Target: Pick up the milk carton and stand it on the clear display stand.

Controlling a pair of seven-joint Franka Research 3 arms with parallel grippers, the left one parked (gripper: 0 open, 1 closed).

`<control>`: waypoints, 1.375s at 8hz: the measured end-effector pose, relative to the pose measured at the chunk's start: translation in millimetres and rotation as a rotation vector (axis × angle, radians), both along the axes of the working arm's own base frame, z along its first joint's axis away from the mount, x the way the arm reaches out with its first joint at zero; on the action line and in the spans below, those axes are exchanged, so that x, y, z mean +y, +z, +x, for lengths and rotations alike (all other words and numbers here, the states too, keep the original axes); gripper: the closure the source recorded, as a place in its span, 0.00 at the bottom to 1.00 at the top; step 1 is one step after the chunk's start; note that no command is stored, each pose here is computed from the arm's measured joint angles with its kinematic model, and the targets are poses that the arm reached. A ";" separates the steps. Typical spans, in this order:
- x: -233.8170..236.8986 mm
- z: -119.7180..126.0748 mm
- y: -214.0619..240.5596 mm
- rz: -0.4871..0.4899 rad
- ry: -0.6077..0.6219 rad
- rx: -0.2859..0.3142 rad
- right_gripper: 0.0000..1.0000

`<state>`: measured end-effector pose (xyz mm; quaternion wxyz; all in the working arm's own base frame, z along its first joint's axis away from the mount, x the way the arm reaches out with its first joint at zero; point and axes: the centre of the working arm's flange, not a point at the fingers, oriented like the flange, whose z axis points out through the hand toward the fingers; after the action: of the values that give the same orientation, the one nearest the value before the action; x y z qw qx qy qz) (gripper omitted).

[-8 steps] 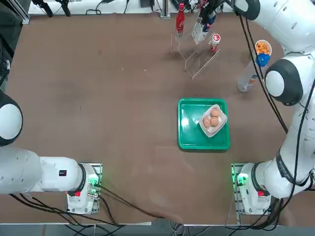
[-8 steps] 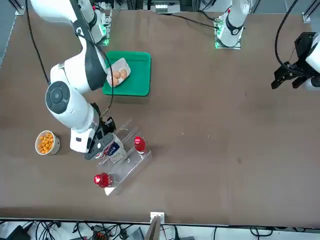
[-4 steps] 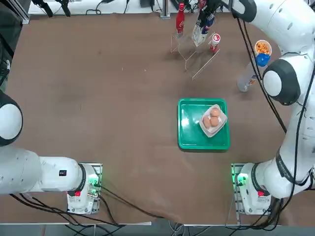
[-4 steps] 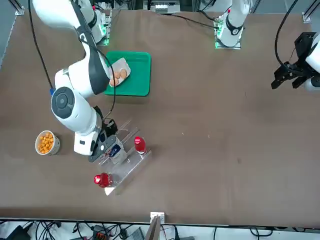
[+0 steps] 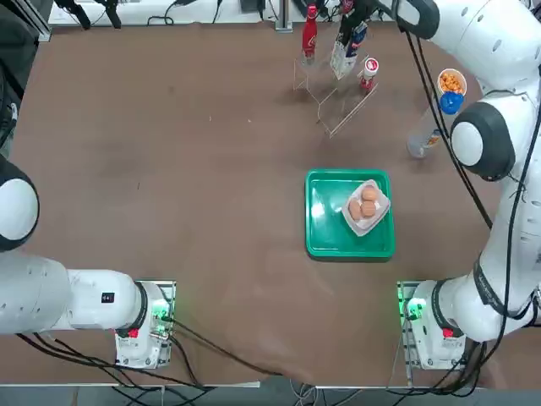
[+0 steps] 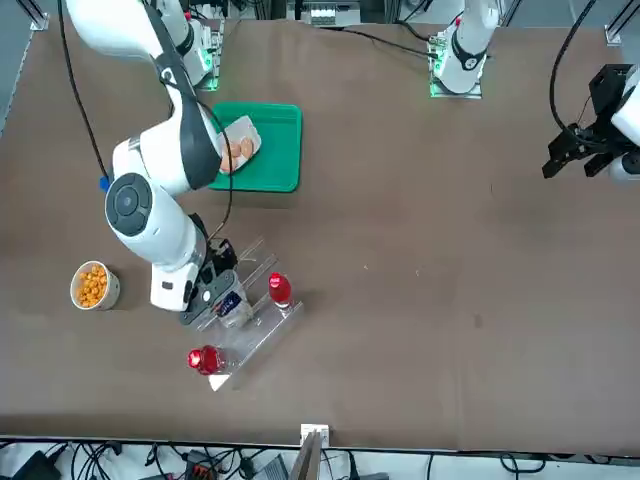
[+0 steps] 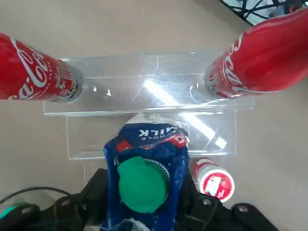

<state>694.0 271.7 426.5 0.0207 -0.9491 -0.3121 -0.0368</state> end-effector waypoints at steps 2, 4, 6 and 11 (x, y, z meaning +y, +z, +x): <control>0.1 2.8 -3.5 0.004 -0.002 -0.012 0.13; -0.2 6.9 -6.8 0.011 -0.005 -0.033 0.00; 0.3 12.0 -0.7 0.029 -0.010 -0.083 0.00; 1.2 19.3 13.1 0.057 -0.029 -0.158 0.00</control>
<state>713.3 272.9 439.5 0.0226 -0.9467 -0.2978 -0.1208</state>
